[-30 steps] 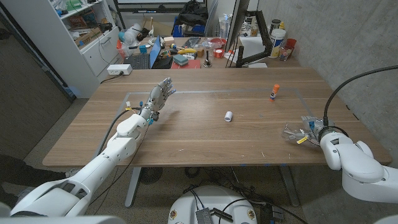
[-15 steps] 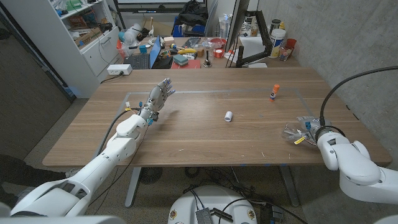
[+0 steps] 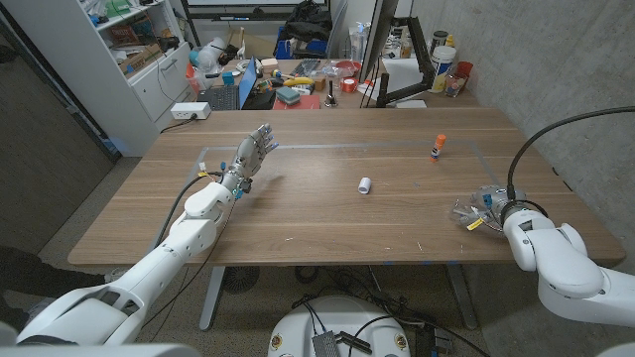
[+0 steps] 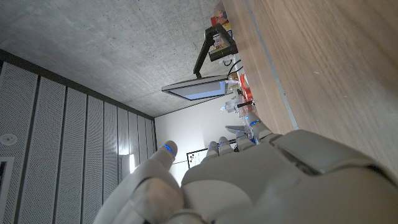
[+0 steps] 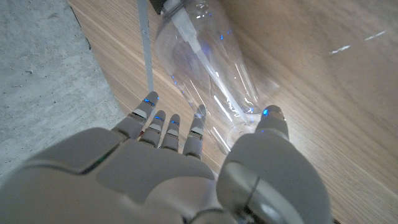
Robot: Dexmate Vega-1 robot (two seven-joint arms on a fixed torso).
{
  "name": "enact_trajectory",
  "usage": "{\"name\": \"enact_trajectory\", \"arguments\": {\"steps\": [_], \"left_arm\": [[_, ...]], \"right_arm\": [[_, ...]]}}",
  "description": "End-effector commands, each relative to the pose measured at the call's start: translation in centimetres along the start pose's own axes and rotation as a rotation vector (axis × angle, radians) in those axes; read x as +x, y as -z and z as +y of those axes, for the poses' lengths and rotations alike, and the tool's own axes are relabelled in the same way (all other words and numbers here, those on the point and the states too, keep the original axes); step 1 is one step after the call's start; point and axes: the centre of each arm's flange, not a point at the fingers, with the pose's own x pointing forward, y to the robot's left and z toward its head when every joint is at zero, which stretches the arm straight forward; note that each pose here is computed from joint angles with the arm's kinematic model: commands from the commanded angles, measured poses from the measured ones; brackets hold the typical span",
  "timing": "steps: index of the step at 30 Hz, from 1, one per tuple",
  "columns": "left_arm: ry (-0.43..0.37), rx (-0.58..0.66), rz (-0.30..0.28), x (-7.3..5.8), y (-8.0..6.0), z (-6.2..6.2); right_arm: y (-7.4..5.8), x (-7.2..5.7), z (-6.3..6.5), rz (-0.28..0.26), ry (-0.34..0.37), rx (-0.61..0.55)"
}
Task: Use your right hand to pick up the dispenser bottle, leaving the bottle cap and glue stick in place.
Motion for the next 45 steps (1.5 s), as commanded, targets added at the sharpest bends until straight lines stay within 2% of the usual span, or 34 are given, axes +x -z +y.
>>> {"name": "enact_trajectory", "arguments": {"steps": [1,11,20,28,40,45], "left_arm": [[-0.004,-0.005,-0.005,0.1,0.0,0.1],[-0.009,0.000,-0.009,0.1,-0.2,-0.3],[-0.008,0.006,-0.006,0.1,-0.3,-0.7],[-0.008,0.011,-0.007,0.1,-0.5,-0.9],[-0.005,0.013,-0.007,0.0,-0.5,-1.2],[-0.005,0.013,-0.007,-0.1,-0.6,-1.2]], "right_arm": [[-0.4,0.2,-0.1,0.014,-0.003,-0.030],[-0.3,0.8,0.1,0.046,-0.024,-0.035],[0.1,1.2,0.3,0.042,-0.015,0.005],[0.5,0.9,0.1,0.030,0.042,0.042],[1.1,-0.4,-0.7,0.000,0.212,0.070],[1.2,-0.7,-0.9,-0.008,0.232,0.084]]}}
